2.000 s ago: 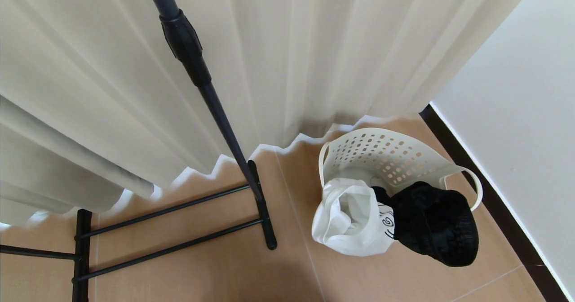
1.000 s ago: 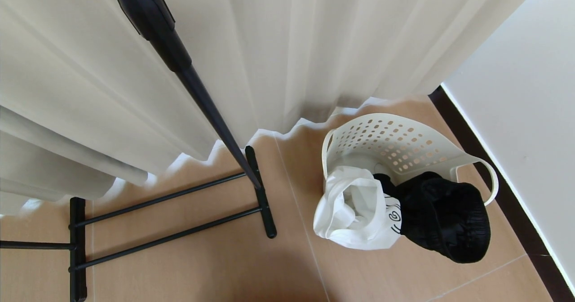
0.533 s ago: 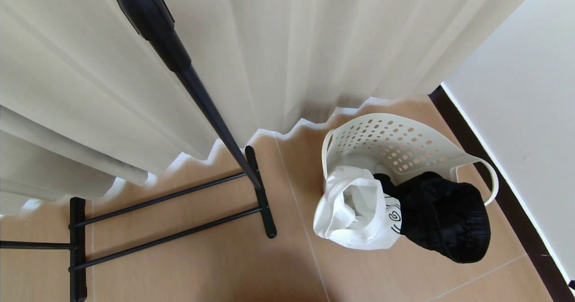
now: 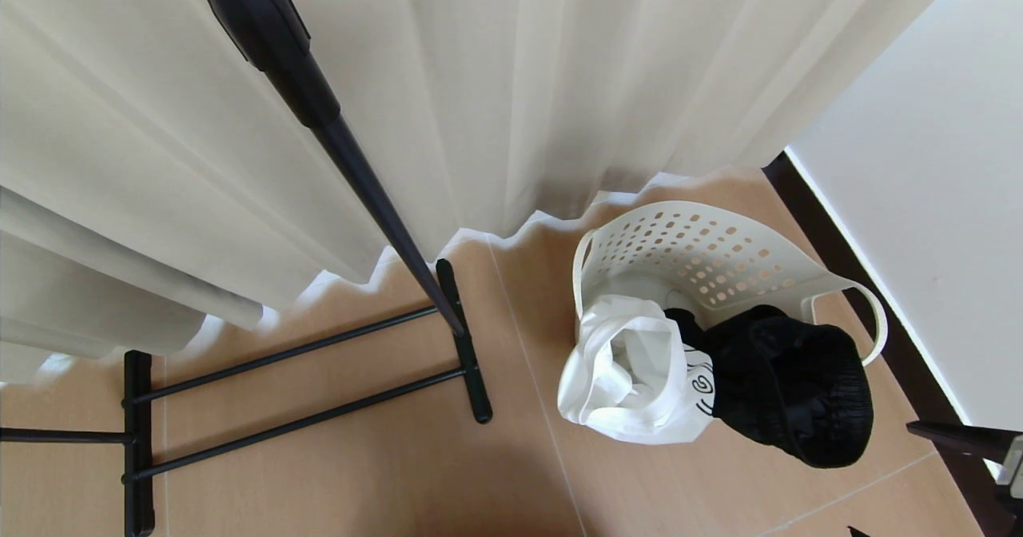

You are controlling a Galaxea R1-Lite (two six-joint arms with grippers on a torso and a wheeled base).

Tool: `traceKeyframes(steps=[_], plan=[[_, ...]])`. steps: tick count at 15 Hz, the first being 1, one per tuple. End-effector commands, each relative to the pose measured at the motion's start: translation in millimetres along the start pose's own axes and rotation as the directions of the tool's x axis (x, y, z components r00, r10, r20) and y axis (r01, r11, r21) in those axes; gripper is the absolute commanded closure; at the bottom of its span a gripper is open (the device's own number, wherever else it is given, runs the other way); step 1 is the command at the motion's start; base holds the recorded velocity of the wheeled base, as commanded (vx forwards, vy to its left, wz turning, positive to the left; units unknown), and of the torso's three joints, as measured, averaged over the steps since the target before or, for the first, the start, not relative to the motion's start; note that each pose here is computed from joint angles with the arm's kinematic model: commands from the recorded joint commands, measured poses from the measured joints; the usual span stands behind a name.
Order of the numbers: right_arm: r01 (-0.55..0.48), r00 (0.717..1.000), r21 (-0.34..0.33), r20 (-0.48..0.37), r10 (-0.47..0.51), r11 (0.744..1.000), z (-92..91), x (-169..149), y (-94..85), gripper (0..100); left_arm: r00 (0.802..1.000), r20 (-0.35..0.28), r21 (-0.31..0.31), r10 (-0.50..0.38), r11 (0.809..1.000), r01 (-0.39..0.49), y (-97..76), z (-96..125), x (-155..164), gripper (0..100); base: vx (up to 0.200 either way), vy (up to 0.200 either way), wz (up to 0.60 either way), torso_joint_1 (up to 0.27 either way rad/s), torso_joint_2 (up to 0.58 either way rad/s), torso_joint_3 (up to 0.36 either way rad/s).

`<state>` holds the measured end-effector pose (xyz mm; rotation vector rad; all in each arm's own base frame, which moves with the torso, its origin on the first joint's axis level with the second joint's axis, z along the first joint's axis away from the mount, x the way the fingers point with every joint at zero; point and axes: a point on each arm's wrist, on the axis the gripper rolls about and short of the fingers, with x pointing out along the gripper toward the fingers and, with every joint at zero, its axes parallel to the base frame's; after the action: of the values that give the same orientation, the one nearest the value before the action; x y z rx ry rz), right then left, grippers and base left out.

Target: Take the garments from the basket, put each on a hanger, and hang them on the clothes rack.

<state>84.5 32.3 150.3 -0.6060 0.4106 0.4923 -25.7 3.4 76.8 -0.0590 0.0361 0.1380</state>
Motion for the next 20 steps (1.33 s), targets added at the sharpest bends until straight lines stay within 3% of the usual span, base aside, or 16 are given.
traceKeyframes(steps=[1, 5, 11, 16, 20], plan=[[-0.057, 0.996, -0.088, -0.072, 0.051, 0.994, 20.7, 29, -11.0, 0, 1.0, -0.001, 0.001, 0.0, 1.0, 0.0, 0.0, 0, 0, 0, 0.0, 0.0, 0.0, 0.0, 0.0, 0.0], [-0.109, 0.99, -0.146, -0.106, 0.094, 0.983, 52.5, 79, -23.8, 0, 1.0, -0.001, -0.001, 0.0, 1.0, 0.0, 0.0, 0, 0, 0, 0.0, 0.0, 0.0, 0.0, 0.0, 0.0], [-0.124, 0.988, -0.155, -0.114, 0.107, 0.98, 87.6, 173, -37.0, 0, 1.0, -0.001, 0.001, 0.0, 1.0, 0.0, 0.0, 0, 0, 0, 0.0, 0.0, 0.0, 0.0, 0.0, 0.0], [-0.112, 0.987, -0.142, -0.13, 0.093, 0.984, 78.5, 236, -36.7, 0, 1.0, -0.001, 0.001, 0.0, 1.0, 0.0, 0.0, 0, 0, 0, 0.0, 0.0, 0.0, 0.0, 0.0, 0.0], [-0.079, 0.989, -0.122, -0.136, 0.062, 0.989, 65.8, 264, -44.1, 0, 1.0, -0.001, 0.001, 0.0, 1.0, 0.0, 0.0, 0, 0, 0, 0.0, 0.0, 0.0, 0.0, 0.0, 0.0]])
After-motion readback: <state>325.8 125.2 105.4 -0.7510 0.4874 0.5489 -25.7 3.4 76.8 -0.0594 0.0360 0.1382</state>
